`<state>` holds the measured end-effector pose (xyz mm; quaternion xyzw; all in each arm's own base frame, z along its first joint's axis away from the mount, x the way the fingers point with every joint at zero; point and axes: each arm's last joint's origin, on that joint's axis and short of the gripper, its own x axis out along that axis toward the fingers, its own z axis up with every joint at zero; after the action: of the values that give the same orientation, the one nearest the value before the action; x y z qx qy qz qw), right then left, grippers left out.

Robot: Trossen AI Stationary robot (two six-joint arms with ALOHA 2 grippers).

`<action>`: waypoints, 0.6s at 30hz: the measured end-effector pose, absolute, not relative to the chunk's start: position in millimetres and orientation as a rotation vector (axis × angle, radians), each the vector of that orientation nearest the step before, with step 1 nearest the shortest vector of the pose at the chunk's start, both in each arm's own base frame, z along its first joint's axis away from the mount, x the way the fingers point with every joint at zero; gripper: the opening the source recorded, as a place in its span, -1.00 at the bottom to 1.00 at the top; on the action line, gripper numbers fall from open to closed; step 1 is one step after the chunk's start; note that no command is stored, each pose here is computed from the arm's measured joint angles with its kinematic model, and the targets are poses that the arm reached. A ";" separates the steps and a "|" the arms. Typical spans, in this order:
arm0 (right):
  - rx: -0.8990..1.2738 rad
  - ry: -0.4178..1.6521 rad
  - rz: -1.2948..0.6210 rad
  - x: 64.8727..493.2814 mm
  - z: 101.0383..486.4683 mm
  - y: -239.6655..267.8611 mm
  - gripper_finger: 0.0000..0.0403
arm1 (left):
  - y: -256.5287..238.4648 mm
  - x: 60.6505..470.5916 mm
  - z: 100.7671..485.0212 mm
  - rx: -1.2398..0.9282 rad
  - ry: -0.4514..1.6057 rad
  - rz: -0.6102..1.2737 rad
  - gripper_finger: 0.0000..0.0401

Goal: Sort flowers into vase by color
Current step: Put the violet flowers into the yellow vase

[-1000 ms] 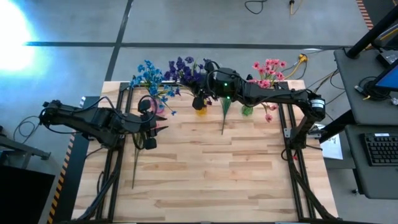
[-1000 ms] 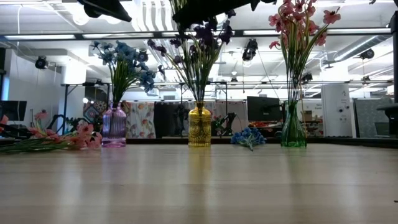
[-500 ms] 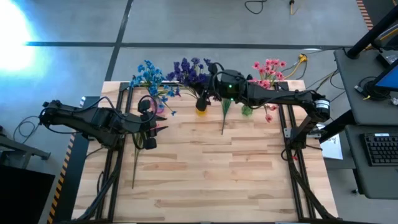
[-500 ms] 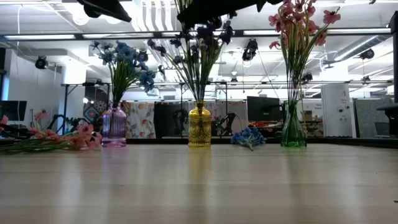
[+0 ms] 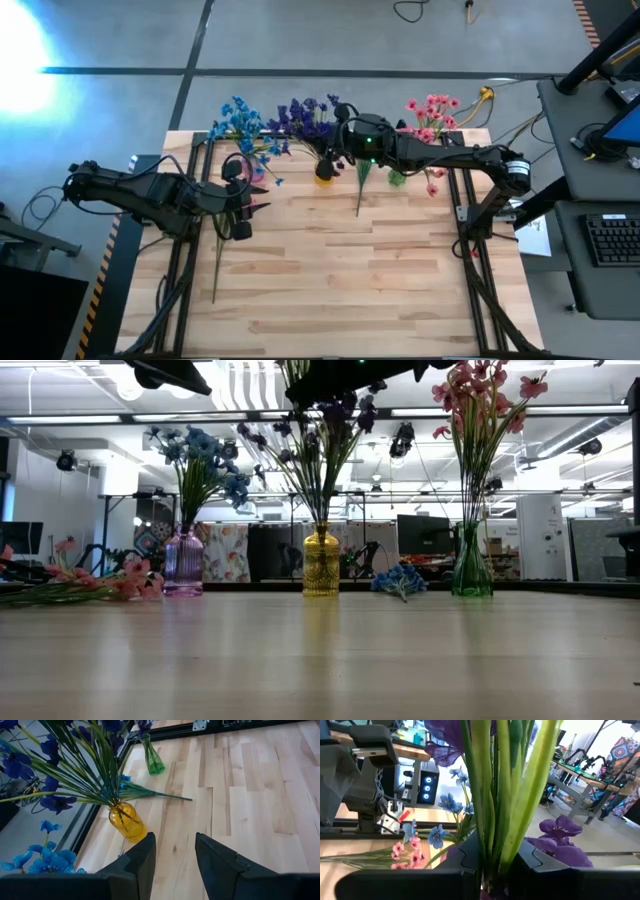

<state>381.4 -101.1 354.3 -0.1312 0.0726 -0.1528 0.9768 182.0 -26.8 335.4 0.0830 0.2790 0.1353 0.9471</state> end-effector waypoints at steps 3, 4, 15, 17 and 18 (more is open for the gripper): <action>-0.260 0.150 -0.308 381.3 353.9 -101.1 -0.74 | -26.8 182.0 335.4 0.169 0.568 0.275 -0.38; -0.260 0.157 -0.307 381.3 353.2 -101.0 -0.74 | -26.8 182.0 335.4 0.169 0.568 0.275 -0.38; -0.266 0.168 -0.305 381.1 347.2 -101.0 -0.74 | -26.9 181.9 335.4 0.169 0.569 0.275 -0.38; -0.271 0.169 -0.305 381.0 345.5 -101.0 -0.74 | -26.8 181.9 335.3 0.169 0.569 0.275 -0.38; -0.271 0.171 -0.304 381.0 344.7 -101.0 -0.74 | -26.8 181.9 335.3 0.169 0.569 0.275 -0.38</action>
<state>381.0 -101.0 344.7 -0.1344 0.0850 -0.1509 0.9757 181.9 -26.8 335.3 0.0832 0.2796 0.1351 0.9469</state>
